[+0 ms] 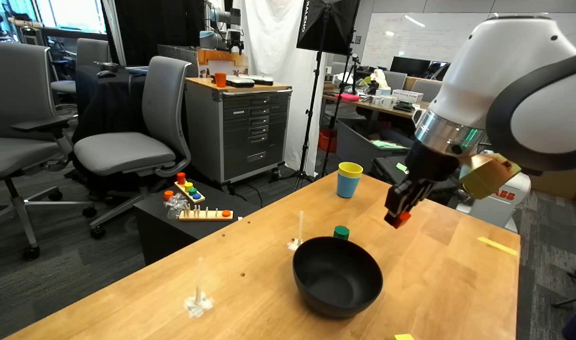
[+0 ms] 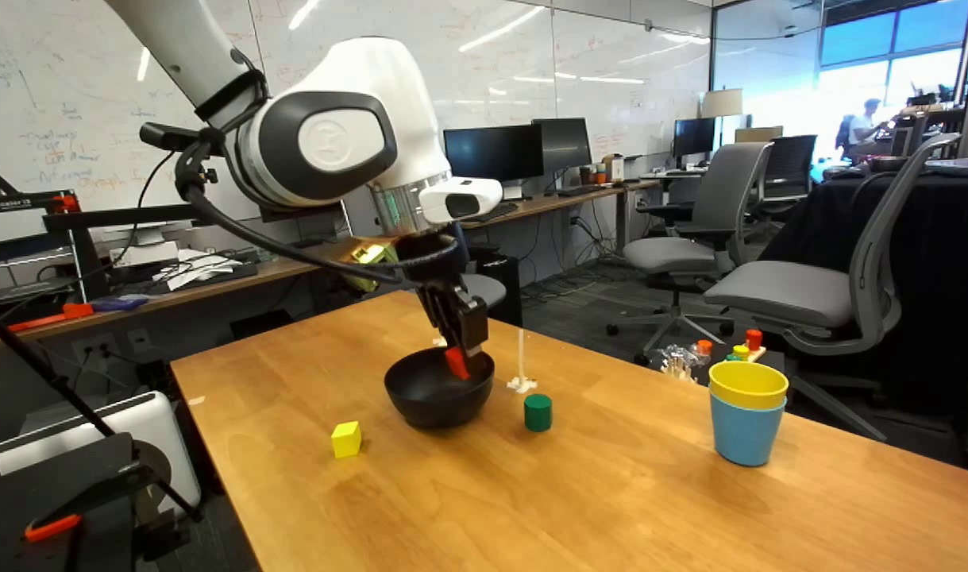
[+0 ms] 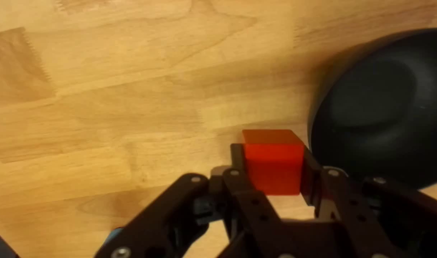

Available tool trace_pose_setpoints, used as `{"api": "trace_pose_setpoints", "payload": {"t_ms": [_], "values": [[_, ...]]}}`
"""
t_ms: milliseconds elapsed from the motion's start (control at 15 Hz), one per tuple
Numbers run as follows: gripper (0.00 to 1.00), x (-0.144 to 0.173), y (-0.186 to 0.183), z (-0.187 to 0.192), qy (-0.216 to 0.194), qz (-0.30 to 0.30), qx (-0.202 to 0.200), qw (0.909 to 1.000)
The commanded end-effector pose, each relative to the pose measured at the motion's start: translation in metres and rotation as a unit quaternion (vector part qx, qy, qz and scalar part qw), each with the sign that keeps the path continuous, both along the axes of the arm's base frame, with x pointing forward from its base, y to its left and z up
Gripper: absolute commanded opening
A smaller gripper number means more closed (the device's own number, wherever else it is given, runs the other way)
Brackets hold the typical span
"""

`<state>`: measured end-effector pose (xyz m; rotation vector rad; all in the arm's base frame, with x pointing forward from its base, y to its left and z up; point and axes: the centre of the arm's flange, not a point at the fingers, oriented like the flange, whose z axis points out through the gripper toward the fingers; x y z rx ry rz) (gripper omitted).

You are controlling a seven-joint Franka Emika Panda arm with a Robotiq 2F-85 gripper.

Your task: Put the blocks in the bowl beginning with the orange, yellow, then the green one

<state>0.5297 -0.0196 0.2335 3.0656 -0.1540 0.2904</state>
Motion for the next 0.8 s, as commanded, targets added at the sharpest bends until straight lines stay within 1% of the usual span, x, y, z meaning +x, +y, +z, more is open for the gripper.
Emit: {"api": "trace_pose_setpoints", "payload": {"t_ms": [0,133,267,467,733], "values": [[0.12,-0.012,0.034,0.021,-0.048,-0.042,0.013,0.9979],[0.12,-0.014,0.052,0.018,-0.063,-0.050,0.016,0.9966],[0.12,-0.016,0.072,0.008,-0.069,-0.056,0.016,0.9959],[0.12,-0.013,0.092,-0.009,-0.056,-0.084,0.002,0.9949],[0.12,0.011,0.112,-0.030,-0.053,-0.142,-0.025,0.9882]]}}
